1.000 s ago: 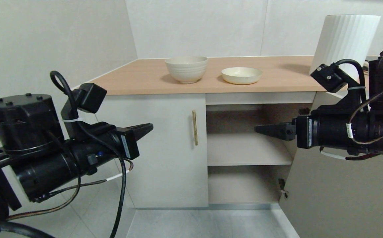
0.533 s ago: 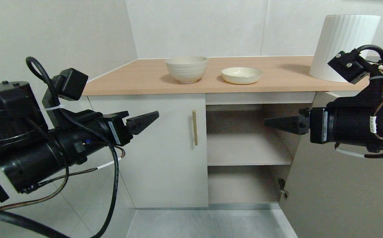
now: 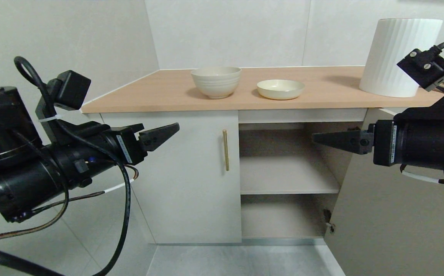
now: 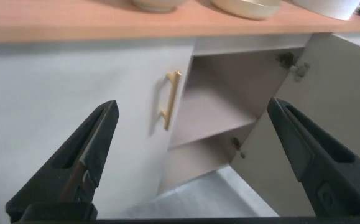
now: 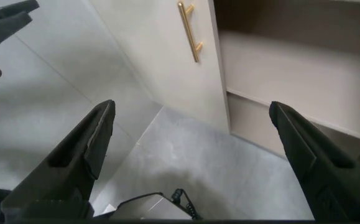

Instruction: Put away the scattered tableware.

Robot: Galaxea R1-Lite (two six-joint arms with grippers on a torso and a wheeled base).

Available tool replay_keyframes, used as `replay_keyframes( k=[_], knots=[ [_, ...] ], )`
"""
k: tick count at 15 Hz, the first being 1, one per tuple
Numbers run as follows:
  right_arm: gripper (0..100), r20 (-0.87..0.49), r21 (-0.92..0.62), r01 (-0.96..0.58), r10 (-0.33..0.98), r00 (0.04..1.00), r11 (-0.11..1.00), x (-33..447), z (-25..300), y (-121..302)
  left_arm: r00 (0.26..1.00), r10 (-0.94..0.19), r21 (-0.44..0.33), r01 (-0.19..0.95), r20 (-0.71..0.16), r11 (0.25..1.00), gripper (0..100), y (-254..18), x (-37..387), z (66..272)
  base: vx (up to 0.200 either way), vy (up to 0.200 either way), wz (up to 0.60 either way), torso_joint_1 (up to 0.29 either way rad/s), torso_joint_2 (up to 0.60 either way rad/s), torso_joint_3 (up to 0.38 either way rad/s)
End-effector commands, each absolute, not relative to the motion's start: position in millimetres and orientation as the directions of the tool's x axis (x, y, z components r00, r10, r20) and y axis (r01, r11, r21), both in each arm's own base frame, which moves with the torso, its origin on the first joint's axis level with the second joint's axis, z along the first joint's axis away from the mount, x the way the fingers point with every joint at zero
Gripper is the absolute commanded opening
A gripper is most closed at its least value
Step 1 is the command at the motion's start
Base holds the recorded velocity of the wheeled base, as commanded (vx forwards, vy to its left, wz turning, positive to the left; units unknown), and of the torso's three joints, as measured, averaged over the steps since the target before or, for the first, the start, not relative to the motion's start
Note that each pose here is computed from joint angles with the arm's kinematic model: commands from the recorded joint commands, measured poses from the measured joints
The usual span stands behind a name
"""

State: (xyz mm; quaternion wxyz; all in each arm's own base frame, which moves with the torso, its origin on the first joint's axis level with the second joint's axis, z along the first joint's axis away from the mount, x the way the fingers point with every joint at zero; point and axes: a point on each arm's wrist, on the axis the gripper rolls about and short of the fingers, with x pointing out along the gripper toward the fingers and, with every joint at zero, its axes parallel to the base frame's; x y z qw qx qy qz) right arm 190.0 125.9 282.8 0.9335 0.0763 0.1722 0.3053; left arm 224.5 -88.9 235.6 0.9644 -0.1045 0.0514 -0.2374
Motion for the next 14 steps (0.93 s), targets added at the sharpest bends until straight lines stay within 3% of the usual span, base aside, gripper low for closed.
replay_keyframes(
  k=[1, 6, 14],
  knots=[
    [100, -0.274, 0.247, -0.552, 0.604, 0.749, 0.797, 185.3, 285.2, 125.4, 0.884, -0.466, -0.226, 0.445, -0.046, 0.867, 100, -87.7, 223.8, 238.4, 0.2, 0.0, 0.0, 0.002, -0.01, 0.002],
    [100, -0.26, 0.247, -0.557, 0.608, 0.75, 0.793, 180.0, 289.2, 122.7, 0.885, -0.464, -0.224, 0.447, -0.03, 0.866, 100, -86.6, 221.9, 241.2, 0.2, 0.0, 0.0, 0.002, 0.0, 0.001],
    [100, -0.223, 0.247, -0.565, 0.613, 0.758, 0.787, 177.4, 299.5, 120.9, 0.877, -0.478, -0.208, 0.477, 0.05, 0.854, 100, -82.4, 203.8, 261.3, 0.0, 0.0, 0.0, 0.0, 0.0, 0.0]
  ],
)
